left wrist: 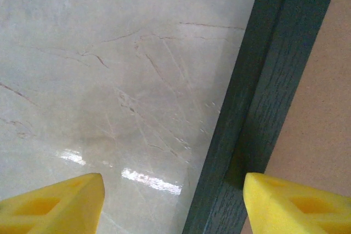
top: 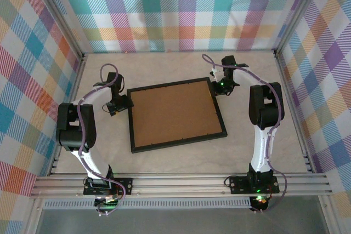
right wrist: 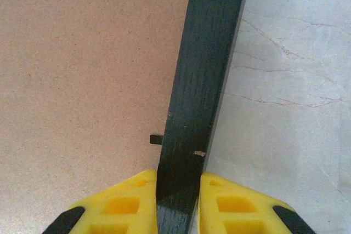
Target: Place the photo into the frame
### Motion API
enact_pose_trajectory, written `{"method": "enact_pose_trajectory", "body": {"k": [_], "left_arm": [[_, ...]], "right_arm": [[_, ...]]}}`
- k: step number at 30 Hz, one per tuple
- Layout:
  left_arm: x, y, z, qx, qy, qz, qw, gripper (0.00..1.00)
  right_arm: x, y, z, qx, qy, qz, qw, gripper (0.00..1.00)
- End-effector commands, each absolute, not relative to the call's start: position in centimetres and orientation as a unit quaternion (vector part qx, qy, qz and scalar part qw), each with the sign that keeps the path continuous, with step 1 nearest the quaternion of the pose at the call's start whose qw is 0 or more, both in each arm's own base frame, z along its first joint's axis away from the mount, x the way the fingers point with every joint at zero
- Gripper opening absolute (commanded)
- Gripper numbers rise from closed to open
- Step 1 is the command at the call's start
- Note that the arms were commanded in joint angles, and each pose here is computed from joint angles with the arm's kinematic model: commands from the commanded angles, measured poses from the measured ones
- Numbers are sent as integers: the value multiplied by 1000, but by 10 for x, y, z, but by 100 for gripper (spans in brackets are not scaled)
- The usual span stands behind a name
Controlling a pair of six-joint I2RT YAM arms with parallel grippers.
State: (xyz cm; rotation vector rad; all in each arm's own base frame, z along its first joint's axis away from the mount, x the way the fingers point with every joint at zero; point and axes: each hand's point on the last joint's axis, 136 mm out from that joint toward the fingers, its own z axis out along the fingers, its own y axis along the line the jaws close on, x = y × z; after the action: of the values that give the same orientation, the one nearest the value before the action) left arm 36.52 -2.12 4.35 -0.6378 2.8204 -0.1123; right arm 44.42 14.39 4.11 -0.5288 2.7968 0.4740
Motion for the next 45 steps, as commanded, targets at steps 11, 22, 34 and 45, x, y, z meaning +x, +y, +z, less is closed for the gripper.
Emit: {"method": "enact_pose_trajectory", "body": {"k": [11,22,34,45], "left_arm": [[369,-37,19,-210,969,-88,93,67],[371,-36,47,-220,963,-92,122,68],[369,-19,68,-236,958,-56,153,70],[363,-18,44,-245,961,-49,121,70]], "right_arm": [[426,156,11,-201,964,155,83,21],[424,159,20,-202,964,154,85,21],[419,156,13,-200,966,147,77,21],[419,156,12,-196,966,147,76,21]]}}
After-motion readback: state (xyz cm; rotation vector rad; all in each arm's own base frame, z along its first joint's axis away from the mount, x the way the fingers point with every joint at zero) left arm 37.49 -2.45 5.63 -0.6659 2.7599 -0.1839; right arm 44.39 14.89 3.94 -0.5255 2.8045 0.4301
